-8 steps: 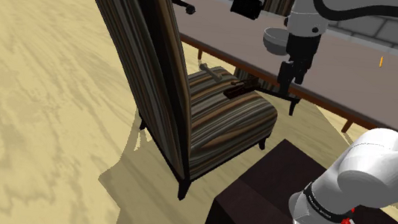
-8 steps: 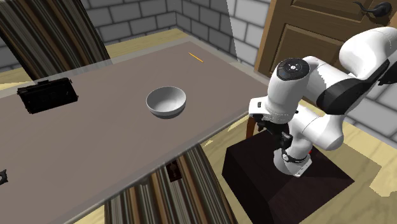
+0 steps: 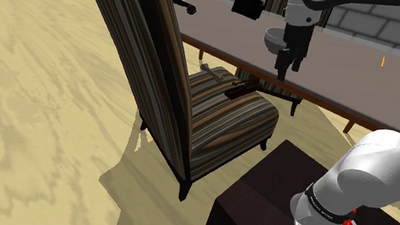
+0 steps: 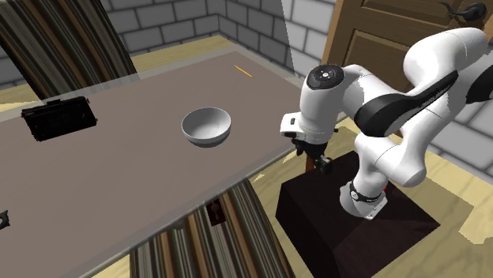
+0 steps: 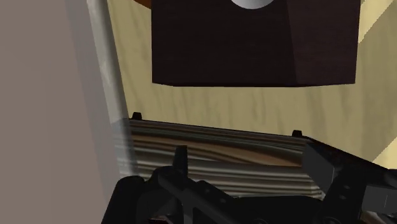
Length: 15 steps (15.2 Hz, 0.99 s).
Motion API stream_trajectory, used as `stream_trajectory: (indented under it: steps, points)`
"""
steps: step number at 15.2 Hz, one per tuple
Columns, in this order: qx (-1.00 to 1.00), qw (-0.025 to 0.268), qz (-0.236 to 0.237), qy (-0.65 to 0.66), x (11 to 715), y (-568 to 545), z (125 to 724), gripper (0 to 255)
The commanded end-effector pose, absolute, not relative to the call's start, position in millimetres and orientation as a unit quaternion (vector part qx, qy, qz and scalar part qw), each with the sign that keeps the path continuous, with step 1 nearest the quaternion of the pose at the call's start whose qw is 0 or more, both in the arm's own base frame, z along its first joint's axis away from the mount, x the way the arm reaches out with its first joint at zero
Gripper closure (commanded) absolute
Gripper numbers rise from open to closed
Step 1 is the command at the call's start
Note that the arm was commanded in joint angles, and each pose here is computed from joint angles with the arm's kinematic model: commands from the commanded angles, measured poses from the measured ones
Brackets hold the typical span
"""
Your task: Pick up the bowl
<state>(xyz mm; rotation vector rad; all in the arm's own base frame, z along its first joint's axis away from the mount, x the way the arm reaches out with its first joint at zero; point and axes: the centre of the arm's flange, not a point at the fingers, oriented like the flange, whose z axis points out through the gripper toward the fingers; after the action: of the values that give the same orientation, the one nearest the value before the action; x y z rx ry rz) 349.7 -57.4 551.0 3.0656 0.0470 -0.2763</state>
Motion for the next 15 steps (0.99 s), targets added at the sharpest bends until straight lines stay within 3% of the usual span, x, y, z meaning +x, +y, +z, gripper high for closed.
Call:
stream_trajectory:
  steps: [1,15]
  points:
    - [0.996,0.035,-0.087,0.014,367.8,-75.6,553.7,0]
    - [0.996,0.052,-0.069,0.007,484.8,-207.6,571.6,0]
